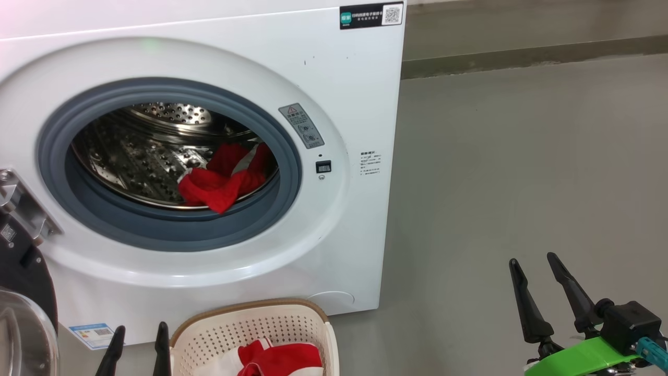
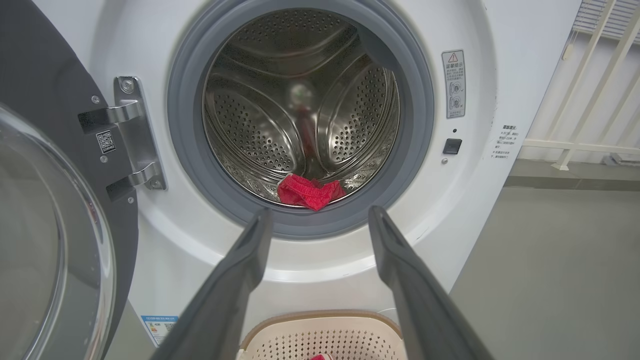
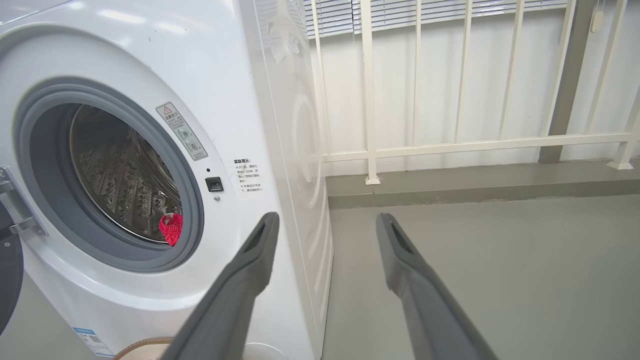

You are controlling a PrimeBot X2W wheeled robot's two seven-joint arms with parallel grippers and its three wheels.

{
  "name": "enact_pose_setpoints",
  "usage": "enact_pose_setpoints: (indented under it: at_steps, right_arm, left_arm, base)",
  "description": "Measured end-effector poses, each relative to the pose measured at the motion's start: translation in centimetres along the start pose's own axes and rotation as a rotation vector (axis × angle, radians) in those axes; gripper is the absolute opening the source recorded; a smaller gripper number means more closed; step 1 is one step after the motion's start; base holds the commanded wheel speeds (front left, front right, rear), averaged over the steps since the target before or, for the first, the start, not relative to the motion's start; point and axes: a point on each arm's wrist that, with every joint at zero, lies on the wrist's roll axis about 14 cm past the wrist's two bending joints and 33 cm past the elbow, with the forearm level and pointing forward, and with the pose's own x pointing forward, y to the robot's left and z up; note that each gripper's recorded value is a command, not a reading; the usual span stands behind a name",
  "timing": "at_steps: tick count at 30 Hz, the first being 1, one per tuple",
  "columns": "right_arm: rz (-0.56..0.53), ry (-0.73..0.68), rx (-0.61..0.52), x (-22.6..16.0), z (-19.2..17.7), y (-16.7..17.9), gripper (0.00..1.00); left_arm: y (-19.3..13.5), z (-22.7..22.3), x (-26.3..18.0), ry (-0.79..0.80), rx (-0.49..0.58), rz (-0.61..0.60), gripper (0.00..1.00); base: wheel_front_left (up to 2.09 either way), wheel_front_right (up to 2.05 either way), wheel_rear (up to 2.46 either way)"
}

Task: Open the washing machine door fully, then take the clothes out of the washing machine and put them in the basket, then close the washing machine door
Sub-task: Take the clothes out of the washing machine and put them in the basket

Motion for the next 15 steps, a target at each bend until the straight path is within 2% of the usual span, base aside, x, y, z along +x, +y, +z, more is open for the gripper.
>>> enact_pose_setpoints:
  at_steps: [15]
  right_arm:
    - [0.010,0.000,0.006,0.09,-0.06,0.47,1.00]
  left_arm:
    - [-0.06,-0.43,-0.29,0.013,0.009,-0.004,1.00]
  base:
    - [0.00,0.00,0.00]
